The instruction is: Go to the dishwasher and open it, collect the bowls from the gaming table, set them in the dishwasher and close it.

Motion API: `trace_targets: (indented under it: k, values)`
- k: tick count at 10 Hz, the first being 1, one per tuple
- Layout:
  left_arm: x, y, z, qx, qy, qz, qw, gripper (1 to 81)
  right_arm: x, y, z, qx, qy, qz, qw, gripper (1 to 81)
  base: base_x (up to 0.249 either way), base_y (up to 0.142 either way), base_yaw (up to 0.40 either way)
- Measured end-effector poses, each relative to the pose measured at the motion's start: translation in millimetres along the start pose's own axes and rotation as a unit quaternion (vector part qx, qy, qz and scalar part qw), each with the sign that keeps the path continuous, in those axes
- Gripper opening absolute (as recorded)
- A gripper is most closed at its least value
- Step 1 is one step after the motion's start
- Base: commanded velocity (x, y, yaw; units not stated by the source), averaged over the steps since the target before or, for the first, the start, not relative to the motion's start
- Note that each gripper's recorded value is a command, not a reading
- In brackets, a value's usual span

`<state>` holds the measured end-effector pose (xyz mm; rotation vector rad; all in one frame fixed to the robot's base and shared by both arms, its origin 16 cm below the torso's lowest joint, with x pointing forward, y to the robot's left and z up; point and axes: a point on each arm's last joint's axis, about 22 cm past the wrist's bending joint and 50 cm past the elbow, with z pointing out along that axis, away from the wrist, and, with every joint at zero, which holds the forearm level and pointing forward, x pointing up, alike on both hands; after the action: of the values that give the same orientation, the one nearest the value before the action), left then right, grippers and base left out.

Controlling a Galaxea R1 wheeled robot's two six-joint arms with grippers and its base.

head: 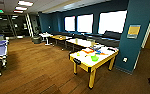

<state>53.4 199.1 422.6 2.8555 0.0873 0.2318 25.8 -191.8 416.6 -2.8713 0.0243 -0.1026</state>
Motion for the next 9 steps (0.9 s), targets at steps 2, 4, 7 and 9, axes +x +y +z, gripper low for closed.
trace_targets:
  k: [2,4,7,9]
  values:
    - [0.0,0.6,0.1,0.000,0.000,0.000,1.0000,81.1,0.6,-0.2,0.0,0.000,0.001,0.000,1.0000,81.1,0.000,0.000,-0.400]
    - [0.0,0.0,0.0,0.000,0.000,0.000,1.0000,81.1,0.5,-0.4,0.1,0.000,0.001,0.000,1.0000,81.1,0.000,0.000,-0.400]
    - [1.2,-0.3,0.0,0.000,0.001,0.000,1.0000,81.1,-0.1,-1.1,0.2,0.001,0.000,0.000,1.0000,81.1,0.000,-0.200,-0.133]
    - [6.9,3.1,0.8,-0.002,0.005,0.001,1.0000,81.1,-5.6,-2.3,0.4,0.002,-0.004,0.001,1.0000,81.1,0.000,-0.170,0.000]
